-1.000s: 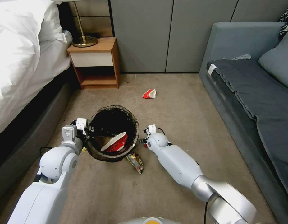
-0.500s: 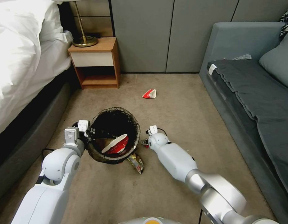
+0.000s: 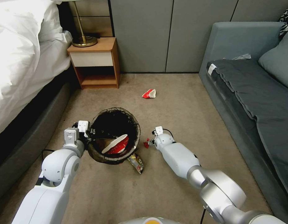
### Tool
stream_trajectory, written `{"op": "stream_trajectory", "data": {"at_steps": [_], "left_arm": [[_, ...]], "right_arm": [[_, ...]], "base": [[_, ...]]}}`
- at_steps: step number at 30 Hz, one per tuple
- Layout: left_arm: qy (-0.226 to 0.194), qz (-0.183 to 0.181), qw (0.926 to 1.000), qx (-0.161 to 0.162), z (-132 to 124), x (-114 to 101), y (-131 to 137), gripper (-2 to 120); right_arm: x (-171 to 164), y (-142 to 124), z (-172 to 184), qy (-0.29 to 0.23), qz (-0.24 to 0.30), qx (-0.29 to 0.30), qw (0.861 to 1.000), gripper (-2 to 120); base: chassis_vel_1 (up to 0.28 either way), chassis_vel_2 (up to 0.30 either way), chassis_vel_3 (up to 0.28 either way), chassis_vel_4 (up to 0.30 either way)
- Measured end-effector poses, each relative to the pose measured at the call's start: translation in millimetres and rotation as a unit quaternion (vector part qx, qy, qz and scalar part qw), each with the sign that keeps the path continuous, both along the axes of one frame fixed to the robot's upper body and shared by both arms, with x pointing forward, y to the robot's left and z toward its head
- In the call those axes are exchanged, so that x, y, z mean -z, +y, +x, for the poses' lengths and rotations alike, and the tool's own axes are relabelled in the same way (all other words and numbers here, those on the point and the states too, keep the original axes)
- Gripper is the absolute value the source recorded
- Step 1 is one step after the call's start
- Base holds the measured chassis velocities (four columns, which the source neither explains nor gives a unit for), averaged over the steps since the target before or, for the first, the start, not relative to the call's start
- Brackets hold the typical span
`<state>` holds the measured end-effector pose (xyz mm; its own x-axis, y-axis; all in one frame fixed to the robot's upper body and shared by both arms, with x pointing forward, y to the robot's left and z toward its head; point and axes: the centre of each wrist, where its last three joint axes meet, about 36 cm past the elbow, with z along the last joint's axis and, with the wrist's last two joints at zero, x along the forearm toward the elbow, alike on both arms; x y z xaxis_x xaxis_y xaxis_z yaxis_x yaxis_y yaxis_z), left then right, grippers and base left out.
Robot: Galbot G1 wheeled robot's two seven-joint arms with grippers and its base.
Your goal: Pick up the trash bin, then pick up the garbage from the floor and place it into the trash bin.
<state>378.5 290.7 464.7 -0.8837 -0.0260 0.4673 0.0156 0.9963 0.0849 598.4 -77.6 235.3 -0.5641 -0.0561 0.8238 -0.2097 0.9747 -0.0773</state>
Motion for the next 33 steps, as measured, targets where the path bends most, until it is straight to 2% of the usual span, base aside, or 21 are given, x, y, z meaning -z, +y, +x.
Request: {"op": "stream_trajectory", "data": {"at_steps": [16,24,33], "left_arm": [[-0.005,0.0,1.0,0.0,2.7,-2.7,1.0,1],[0.002,-0.002,1.0,-0.001,0.4,3.1,-3.4,1],[-0.001,-0.002,1.0,0.001,1.8,2.2,-5.6,1]], "right_arm": [[-12.8,12.9,0.5,-0.001,0.006,-0.015,1.0,100],[0.3,-0.5,1.1,-0.006,0.004,-0.022,1.0,100],[2.3,-2.4,1.0,-0.019,0.003,-0.04,0.999,100]], "base": [[0.0,0.0,0.0,0.0],[0.0,0.0,0.0,0.0],[0.0,0.0,0.0,0.0]]}}
